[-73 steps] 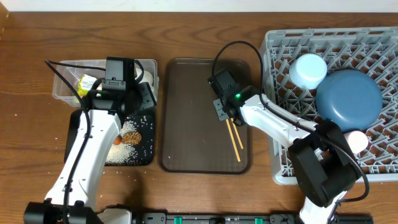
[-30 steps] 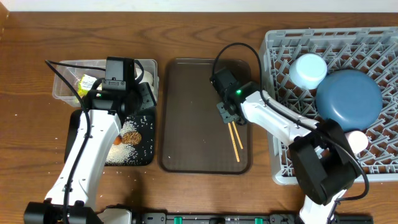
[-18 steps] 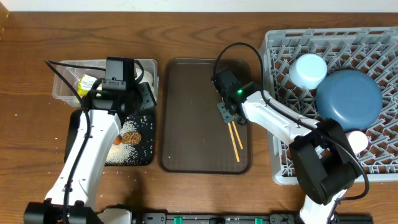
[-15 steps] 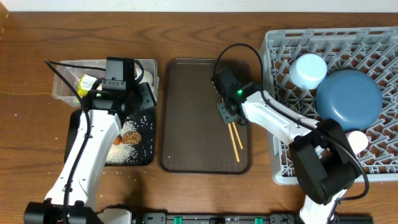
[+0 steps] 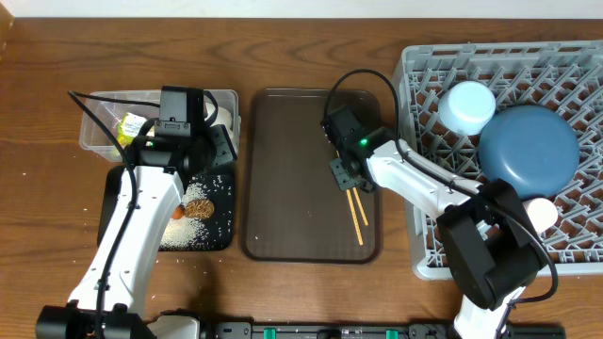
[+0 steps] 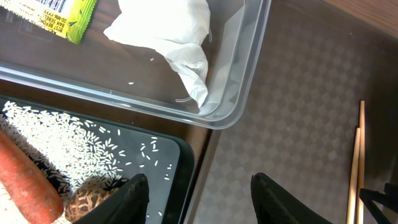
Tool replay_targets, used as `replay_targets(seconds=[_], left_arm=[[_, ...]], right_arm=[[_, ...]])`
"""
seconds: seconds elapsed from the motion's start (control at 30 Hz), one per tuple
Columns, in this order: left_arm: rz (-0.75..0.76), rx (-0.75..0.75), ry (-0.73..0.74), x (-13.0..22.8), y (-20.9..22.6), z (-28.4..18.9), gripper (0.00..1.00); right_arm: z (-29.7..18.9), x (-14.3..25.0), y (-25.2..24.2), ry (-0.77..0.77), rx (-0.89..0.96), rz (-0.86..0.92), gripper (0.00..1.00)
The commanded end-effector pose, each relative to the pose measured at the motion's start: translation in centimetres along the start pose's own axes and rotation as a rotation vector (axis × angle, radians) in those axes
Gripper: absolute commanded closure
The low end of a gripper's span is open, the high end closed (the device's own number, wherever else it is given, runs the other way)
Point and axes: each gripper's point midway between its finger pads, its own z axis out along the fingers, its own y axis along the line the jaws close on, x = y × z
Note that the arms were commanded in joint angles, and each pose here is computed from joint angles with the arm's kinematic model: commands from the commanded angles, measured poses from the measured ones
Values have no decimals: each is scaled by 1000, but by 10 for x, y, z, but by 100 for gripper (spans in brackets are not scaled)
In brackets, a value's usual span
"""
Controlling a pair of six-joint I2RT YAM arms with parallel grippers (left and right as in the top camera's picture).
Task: Sort waste into correct bins and load items into the dishwasher rack
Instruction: 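Lower the right gripper and pinch one wooden chopstick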
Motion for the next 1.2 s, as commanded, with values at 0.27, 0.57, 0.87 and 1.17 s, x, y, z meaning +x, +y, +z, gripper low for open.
replay_targets(seconds=[0.27,0.57,0.87,1.17], left_arm=[[-12,-7,-1,-2,1,-2,46],[-12,-7,-1,-2,1,-2,46],[-12,-7,0,-2,1,-2,46],[-12,-7,-1,-2,1,-2,46]], right_arm=[[7,6,-2,-19,0,2,76],[9,6,-2,-27,-1,4,86],[14,7,-1,-46,-4,7,85],[14,5,-1,-55,-5,8,99]])
